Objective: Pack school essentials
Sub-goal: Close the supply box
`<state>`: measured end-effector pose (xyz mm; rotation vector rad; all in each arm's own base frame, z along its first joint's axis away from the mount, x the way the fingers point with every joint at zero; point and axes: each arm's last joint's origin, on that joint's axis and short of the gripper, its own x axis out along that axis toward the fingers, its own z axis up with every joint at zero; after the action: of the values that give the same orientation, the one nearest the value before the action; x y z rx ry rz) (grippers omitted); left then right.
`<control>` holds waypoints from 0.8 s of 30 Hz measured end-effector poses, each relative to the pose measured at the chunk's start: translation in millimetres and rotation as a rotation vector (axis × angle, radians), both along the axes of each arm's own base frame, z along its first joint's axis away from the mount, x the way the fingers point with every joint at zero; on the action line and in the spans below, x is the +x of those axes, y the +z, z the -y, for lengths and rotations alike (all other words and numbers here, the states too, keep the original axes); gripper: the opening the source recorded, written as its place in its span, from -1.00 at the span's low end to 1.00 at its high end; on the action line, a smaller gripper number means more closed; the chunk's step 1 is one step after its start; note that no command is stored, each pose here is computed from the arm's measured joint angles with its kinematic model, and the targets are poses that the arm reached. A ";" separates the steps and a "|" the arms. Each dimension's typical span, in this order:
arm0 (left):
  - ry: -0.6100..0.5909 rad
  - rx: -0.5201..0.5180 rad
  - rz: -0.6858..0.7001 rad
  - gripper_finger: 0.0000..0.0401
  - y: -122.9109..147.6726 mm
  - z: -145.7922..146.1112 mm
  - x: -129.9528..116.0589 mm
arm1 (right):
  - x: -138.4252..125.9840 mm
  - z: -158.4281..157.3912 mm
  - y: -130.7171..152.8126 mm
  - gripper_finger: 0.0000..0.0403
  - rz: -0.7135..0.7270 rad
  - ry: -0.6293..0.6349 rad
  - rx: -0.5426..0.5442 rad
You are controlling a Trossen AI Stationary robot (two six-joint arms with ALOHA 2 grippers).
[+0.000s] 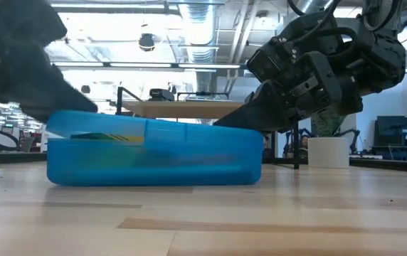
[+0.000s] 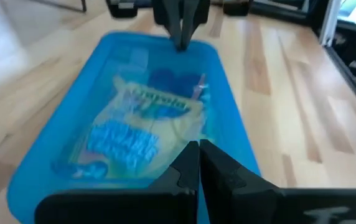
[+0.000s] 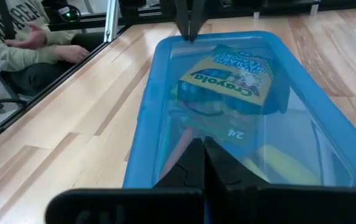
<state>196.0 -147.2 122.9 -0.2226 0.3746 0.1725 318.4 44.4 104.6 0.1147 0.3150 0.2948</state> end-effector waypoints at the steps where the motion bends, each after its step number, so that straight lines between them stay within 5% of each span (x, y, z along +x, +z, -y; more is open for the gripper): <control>1: 0.003 -0.002 -0.008 -1.00 -3.4 0.3 0.4 | 0.0 0.0 -0.2 -0.96 -0.001 -0.001 0.000; 24: 0.074 0.046 -0.066 -1.00 -18.6 -7.8 4.8 | -0.7 -3.0 -1.2 -0.96 -0.021 -0.003 0.025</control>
<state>200.8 -139.4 104.3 -0.1862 0.4278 0.2617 317.8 47.5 103.5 0.1429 0.3323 0.2951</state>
